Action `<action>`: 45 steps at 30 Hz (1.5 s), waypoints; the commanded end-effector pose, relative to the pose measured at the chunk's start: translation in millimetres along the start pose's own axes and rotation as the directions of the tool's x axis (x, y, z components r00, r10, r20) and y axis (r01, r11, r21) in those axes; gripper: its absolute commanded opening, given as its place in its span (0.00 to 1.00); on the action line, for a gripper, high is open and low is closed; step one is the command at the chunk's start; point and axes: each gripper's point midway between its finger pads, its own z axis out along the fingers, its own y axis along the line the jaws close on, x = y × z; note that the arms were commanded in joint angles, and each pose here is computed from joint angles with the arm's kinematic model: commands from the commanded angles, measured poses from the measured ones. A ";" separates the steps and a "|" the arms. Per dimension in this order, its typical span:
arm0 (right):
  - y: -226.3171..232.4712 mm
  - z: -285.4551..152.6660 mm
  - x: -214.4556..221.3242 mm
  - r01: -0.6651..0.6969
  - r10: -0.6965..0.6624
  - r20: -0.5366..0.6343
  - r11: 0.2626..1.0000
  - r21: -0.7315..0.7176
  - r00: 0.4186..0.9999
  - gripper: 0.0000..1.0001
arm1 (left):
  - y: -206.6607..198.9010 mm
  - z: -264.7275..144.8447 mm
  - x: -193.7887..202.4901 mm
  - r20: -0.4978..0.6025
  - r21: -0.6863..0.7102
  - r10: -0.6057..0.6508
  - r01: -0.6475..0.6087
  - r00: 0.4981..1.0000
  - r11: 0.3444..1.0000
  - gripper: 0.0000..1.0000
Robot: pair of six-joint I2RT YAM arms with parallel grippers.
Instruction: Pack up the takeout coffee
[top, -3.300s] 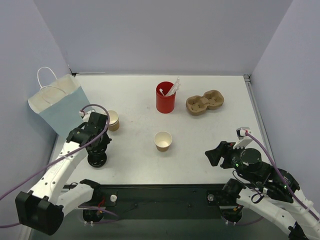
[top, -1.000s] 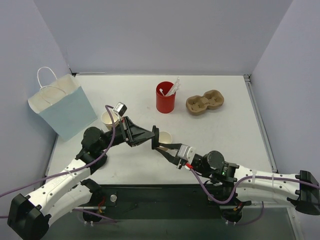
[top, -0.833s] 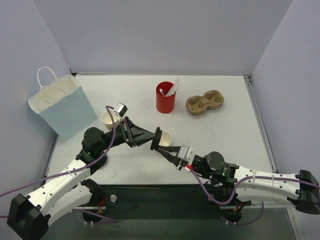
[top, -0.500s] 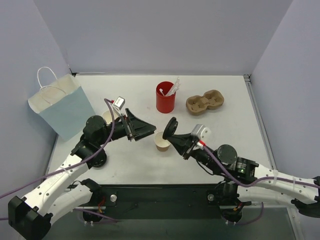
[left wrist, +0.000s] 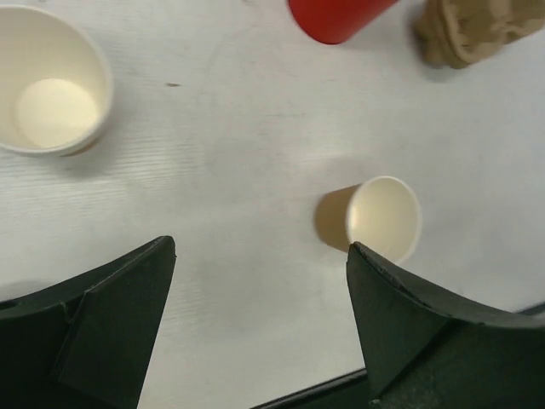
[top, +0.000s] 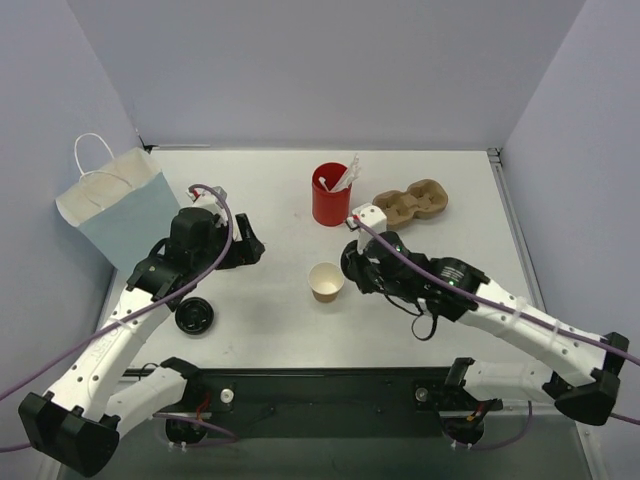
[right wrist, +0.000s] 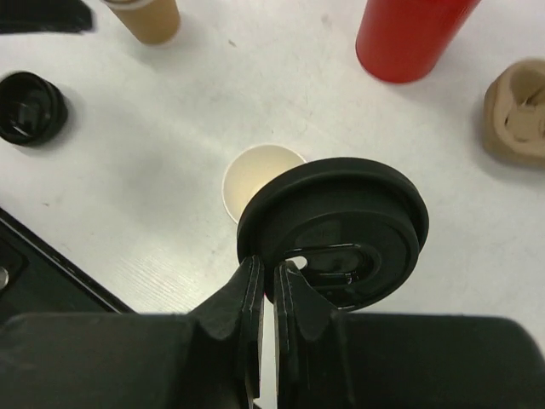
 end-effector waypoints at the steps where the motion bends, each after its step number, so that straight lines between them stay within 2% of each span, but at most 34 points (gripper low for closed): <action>1: 10.2 21.5 35.1 -0.019 0.015 -0.257 1.000 -0.014 0.966 0.00 | 64.0 -21.6 -9.8 0.084 -0.297 0.159 -0.128 0.984 0.946 0.91; 4: 25.3 40.3 41.3 -0.020 0.007 -0.359 0.999 -0.033 0.933 0.00 | 81.7 -33.3 -10.0 0.156 -0.357 0.178 -0.112 0.972 0.927 0.90; 7: 35.5 57.4 48.8 -0.014 -0.002 -0.446 0.999 -0.031 0.895 0.00 | 72.9 -48.6 -18.7 0.237 -0.309 0.182 -0.103 0.954 0.945 0.89; 12: 44.6 73.9 55.5 -0.014 -0.001 -0.520 1.000 -0.025 0.854 0.00 | 82.3 -80.3 -35.3 0.364 -0.357 0.185 -0.047 0.913 0.933 0.89; 16: 48.5 86.6 64.4 0.000 -0.004 -0.578 1.000 -0.006 0.816 0.00 | 82.1 -92.4 -39.2 0.420 -0.343 0.182 -0.031 0.889 0.939 0.89; 26: 37.0 103.4 73.4 0.091 -0.025 -0.648 0.993 0.070 0.761 0.00 | 81.7 -93.5 -36.5 0.411 -0.338 0.178 -0.032 0.894 0.941 0.89; 33: 36.2 111.6 79.9 0.120 -0.043 -0.685 0.991 0.066 0.727 0.00 | 82.3 -95.1 -36.1 0.419 -0.336 0.176 -0.028 0.891 0.941 0.89; 45: 27.9 117.1 77.0 0.143 -0.048 -0.691 0.986 0.081 0.722 0.01 | 83.0 -94.6 -34.7 0.414 -0.338 0.175 -0.027 0.893 0.941 0.89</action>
